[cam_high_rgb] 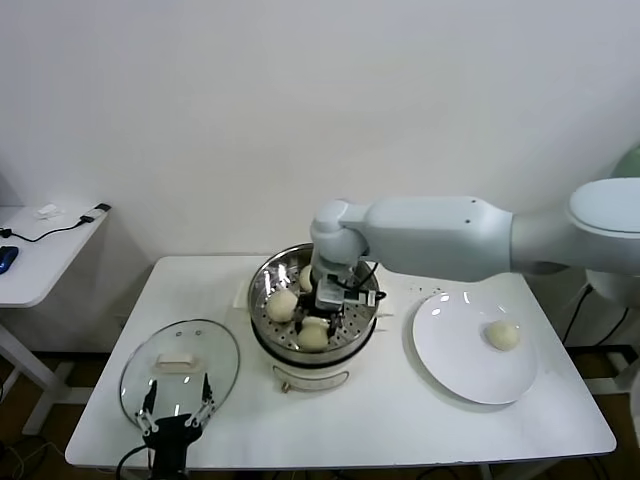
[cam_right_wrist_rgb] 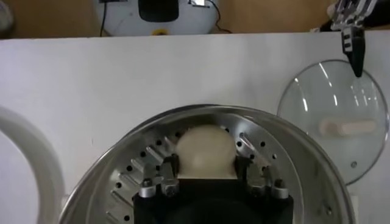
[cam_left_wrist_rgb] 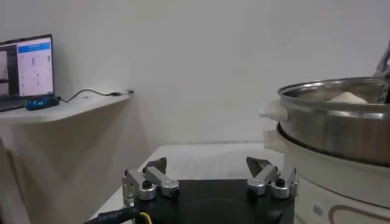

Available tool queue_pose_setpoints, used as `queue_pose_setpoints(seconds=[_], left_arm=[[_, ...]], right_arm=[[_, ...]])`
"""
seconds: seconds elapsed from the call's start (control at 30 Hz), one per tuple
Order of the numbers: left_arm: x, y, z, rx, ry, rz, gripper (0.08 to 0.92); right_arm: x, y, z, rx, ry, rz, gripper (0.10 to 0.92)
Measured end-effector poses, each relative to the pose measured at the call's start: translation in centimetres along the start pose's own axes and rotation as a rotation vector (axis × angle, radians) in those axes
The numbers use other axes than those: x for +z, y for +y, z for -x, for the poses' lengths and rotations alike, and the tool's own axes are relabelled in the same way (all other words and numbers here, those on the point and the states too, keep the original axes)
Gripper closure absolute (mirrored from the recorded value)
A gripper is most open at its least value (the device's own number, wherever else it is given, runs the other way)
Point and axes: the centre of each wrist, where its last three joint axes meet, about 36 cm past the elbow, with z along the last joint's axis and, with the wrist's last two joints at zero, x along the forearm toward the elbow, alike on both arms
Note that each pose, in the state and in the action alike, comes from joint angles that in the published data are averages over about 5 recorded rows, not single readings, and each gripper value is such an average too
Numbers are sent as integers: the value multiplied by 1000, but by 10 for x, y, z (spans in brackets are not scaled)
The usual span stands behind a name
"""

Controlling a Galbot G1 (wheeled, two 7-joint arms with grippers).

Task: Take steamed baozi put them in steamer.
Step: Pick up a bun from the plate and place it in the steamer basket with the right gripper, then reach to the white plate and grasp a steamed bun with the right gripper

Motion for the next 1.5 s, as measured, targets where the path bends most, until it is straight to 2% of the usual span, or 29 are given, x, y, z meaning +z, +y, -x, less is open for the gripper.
queue_pose_setpoints(seconds=[0.3, 0.5, 0.67, 0.9, 1.07, 1.3, 1.5], left_arm=[[1, 0, 0, 0, 1, 2, 177], [1, -2, -2, 3, 0, 4, 177], [1, -3, -3, 5, -1, 4, 177], [1, -4, -4, 13, -4, 1, 177], [-2, -4, -2, 15, -15, -1, 177], [-2, -1, -1, 11, -19, 3, 177], [-2, 3, -1, 3, -20, 12, 177]], right_arm=[[6, -3, -1, 10, -14, 13, 211], [16, 5, -28, 21, -20, 69, 200], [39, 36, -70, 48, -14, 212, 200], [82, 130, -138, 108, 51, 567, 200], [95, 221, -158, 143, 93, 831, 200], [91, 340, -132, 133, 137, 1114, 200], [82, 405, -86, 92, 156, 1265, 200]])
